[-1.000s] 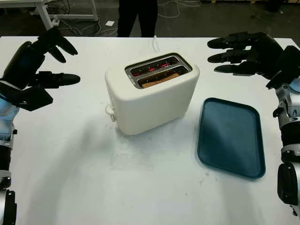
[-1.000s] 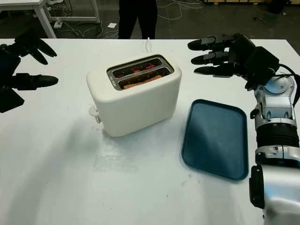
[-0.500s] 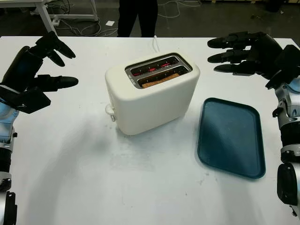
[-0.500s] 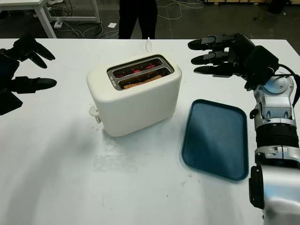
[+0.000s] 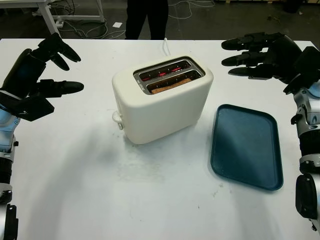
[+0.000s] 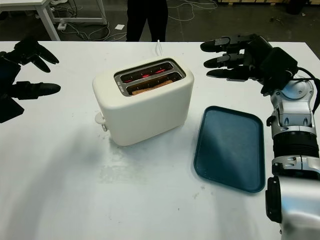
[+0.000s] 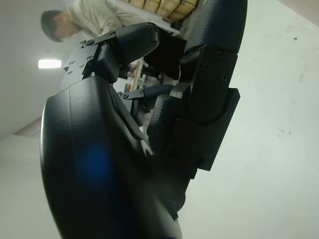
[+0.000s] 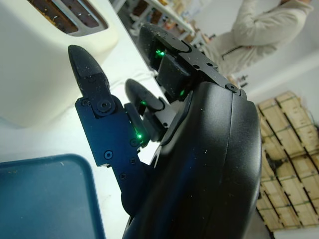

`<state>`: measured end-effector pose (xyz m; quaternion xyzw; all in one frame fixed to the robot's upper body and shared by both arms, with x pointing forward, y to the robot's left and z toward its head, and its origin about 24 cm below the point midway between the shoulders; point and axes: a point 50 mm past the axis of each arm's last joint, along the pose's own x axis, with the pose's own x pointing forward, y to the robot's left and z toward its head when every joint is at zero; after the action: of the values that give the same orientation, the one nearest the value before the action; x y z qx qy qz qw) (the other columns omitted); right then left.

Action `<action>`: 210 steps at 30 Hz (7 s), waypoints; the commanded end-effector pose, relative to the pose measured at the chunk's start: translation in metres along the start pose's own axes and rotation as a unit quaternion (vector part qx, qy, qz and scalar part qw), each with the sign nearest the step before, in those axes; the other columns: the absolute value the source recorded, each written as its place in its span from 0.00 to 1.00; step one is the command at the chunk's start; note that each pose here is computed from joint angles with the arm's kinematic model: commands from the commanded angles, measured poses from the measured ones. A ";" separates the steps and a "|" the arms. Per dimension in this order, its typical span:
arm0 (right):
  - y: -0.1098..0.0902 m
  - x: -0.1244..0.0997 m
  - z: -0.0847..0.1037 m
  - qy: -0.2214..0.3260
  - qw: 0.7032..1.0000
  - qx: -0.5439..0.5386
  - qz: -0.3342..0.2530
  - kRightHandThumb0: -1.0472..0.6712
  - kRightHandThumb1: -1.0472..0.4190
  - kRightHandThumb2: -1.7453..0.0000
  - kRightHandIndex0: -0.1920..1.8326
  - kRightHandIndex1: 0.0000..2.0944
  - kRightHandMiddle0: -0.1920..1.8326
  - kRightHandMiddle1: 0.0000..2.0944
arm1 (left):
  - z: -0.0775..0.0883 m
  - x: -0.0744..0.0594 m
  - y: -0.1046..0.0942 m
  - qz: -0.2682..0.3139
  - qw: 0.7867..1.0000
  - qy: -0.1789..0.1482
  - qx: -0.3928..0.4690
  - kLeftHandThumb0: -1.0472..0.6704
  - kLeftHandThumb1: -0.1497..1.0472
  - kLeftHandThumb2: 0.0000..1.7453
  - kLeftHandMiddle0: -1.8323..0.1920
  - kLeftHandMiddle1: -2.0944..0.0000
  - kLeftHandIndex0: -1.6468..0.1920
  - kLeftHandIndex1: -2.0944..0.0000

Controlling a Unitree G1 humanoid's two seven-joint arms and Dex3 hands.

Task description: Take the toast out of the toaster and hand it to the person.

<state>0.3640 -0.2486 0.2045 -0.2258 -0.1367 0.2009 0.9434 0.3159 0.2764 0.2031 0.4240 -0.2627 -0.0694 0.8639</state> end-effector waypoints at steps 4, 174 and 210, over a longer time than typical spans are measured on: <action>0.001 -0.001 -0.003 0.003 1.000 0.004 -0.001 0.34 0.24 1.00 0.51 0.10 0.51 0.00 | 0.002 0.002 0.001 0.005 1.000 -0.006 0.002 0.06 0.89 0.08 0.77 0.23 0.81 0.29; 0.004 0.002 -0.003 0.005 1.000 0.003 0.002 0.36 0.24 1.00 0.52 0.07 0.51 0.00 | 0.003 0.005 0.000 0.006 1.000 -0.016 0.000 0.06 0.89 0.09 0.77 0.23 0.81 0.29; 0.004 0.001 -0.004 0.002 1.000 0.007 0.005 0.38 0.23 1.00 0.51 0.08 0.51 0.00 | 0.002 0.003 -0.001 0.007 1.000 -0.009 -0.008 0.05 0.89 0.09 0.76 0.24 0.80 0.29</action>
<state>0.3654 -0.2463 0.1994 -0.2227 -0.1315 0.2059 0.9438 0.3171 0.2751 0.2043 0.4220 -0.2668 -0.0699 0.8636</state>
